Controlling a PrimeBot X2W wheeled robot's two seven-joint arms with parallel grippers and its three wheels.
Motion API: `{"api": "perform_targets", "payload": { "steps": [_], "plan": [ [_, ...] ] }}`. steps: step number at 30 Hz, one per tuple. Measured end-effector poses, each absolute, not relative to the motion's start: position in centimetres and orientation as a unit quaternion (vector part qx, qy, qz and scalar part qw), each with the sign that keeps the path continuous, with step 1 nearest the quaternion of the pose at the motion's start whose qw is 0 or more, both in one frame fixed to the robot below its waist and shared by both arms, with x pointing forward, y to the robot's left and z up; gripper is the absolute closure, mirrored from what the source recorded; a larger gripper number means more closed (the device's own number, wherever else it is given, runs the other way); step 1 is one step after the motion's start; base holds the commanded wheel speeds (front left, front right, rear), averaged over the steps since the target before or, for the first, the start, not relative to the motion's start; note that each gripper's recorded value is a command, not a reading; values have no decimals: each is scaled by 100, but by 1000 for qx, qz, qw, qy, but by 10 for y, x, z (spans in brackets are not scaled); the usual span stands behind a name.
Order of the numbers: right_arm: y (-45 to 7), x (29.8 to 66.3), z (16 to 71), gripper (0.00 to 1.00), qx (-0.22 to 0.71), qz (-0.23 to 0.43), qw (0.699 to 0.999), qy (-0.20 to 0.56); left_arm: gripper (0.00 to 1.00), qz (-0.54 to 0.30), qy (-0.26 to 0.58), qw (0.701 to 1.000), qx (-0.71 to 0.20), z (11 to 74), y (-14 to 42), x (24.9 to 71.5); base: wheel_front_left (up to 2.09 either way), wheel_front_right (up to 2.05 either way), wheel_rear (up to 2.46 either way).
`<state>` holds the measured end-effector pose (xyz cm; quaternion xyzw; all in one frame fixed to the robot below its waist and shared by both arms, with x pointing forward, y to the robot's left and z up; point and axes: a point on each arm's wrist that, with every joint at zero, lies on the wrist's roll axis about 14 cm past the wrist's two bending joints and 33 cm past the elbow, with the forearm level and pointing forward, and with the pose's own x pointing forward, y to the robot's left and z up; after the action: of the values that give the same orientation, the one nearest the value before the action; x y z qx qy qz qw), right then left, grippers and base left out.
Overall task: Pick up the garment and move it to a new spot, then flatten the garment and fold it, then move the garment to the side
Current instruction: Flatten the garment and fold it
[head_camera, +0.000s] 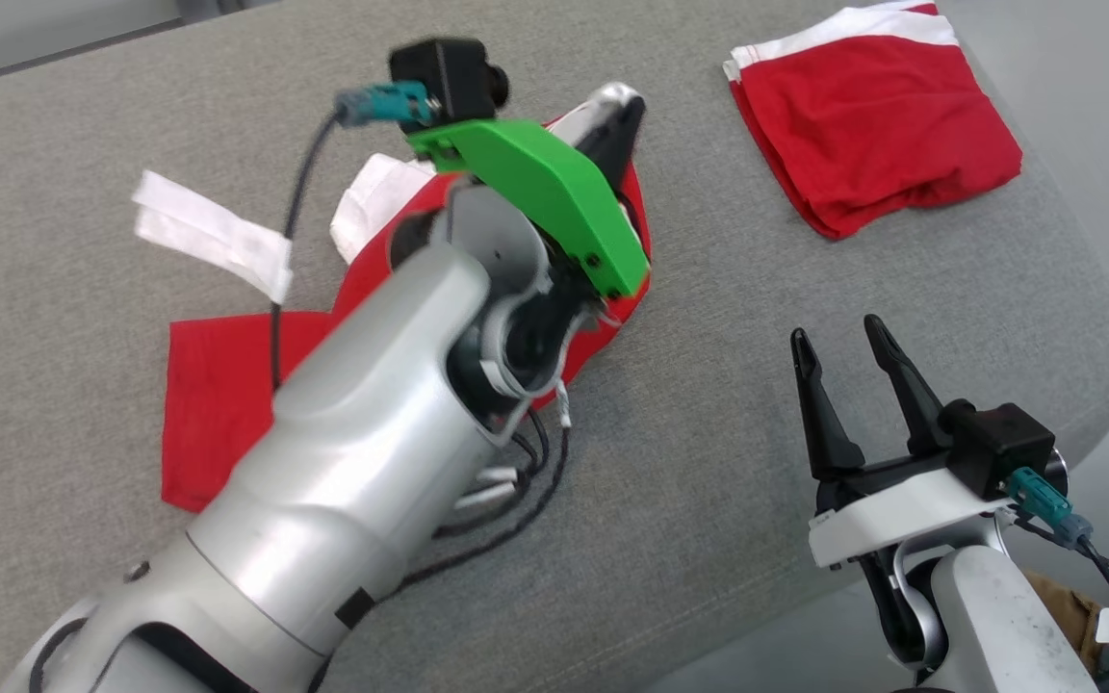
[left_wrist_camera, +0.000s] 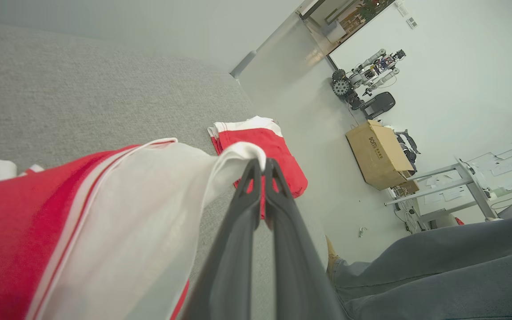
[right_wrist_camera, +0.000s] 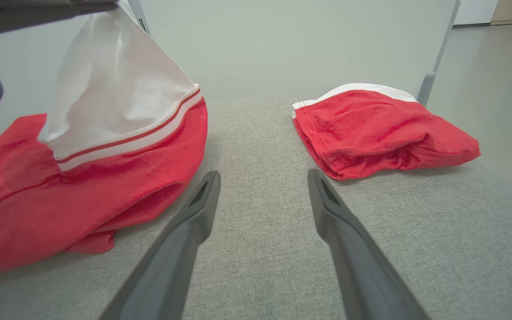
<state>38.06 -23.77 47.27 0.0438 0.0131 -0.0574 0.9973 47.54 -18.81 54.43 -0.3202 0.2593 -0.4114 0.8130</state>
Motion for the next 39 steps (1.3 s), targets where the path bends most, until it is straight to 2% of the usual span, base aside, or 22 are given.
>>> {"api": "perform_targets", "payload": {
  "steps": [4,11,12,13,14,15,18,23,26,30,33,38,39],
  "plan": [
    [-243,379,469,0,41,-65,997,21,100,-441,296,775,-341,527,-217,433,0,0,0],
    [-253,380,468,0,35,-78,996,25,100,-517,277,751,-304,509,-245,387,0,0,0],
    [-255,379,467,0,33,-82,996,27,71,-522,275,749,-301,507,-247,384,0,0,0],
    [-257,377,466,0,32,-85,995,29,21,-524,273,749,-302,507,-248,384,0,0,0],
    [-259,376,465,0,30,-89,995,31,21,-525,272,747,-302,505,-249,383,0,0,0],
    [-261,376,465,0,29,-91,995,32,0,-527,273,745,-304,504,-250,382,0,0,0],
    [-265,372,463,0,25,-98,994,35,0,-532,281,735,-311,505,-250,376,0,0,0],
    [-269,369,458,0,17,-104,994,43,0,-546,320,693,-345,513,-246,351,0,0,0],
    [-269,367,454,0,14,-106,993,47,0,-551,301,691,-359,528,-241,350,0,0,0],
    [-269,361,456,0,7,-106,993,46,0,-552,240,721,-343,545,-231,358,0,0,0],
    [-270,351,454,0,3,-109,993,50,0,-533,188,770,-296,542,-207,378,0,0,0],
    [-261,340,449,0,0,-97,994,58,0,-442,182,837,-266,513,-136,405,0,0,0],
    [-261,340,449,0,0,-97,994,58,0,-442,182,837,-266,513,-136,405,0,0,0]
  ]
}}
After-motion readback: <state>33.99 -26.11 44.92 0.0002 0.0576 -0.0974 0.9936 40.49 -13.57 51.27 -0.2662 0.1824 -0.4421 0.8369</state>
